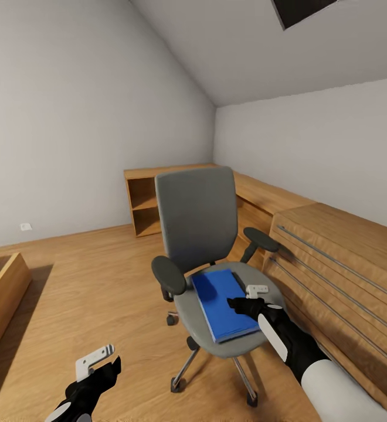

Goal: In the bedroom, organize the workspace by keeping the computer under the desk, ensuring the monitor is on the desk, placing the keyboard on the desk next to the monitor, placing the mouse on the desk next to the keyboard, moving the folder from the swivel chair onto the desk next to the mouse, stacking the notebook on top of the folder with the pen on top of the notebook, and positioning the swivel chair next to the desk.

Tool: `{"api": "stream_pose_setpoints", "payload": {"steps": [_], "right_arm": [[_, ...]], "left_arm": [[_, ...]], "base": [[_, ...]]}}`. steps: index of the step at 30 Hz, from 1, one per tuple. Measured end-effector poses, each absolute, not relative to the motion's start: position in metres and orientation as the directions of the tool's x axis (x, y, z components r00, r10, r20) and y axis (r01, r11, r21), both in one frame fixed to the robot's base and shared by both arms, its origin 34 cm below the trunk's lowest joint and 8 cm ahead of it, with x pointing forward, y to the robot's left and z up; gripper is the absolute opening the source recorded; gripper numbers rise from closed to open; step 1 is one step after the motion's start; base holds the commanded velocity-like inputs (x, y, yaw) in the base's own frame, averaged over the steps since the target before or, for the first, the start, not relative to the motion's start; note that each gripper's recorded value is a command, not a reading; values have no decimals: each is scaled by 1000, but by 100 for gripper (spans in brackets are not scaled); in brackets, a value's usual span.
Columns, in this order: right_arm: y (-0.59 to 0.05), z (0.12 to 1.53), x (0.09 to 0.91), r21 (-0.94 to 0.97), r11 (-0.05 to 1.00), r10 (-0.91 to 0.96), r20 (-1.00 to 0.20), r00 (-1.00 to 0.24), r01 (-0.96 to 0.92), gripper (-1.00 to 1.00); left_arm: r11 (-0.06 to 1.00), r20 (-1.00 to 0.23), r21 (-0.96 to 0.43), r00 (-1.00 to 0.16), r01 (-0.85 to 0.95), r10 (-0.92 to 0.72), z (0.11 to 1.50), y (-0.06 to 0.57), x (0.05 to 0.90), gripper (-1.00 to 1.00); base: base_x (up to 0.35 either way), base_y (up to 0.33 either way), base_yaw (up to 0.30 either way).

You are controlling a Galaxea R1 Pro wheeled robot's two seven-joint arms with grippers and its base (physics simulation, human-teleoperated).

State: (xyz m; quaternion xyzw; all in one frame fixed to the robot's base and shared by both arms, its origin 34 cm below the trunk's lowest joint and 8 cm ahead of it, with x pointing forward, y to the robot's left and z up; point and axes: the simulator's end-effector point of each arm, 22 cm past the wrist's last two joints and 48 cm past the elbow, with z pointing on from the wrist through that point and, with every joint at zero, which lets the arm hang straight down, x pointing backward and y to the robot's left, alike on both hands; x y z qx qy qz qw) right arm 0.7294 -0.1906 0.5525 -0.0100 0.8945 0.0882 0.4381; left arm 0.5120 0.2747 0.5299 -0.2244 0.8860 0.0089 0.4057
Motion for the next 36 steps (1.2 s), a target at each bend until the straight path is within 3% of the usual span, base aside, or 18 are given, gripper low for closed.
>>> {"api": "stream_pose_setpoints", "payload": {"steps": [36], "right_arm": [[-195,576,732,145,986,60,-773,-632,-84,100]], "left_arm": [[898,-722,-167,-570,-406,-392,564,275,519,100]], "base": [[-21,-2,0]]}}
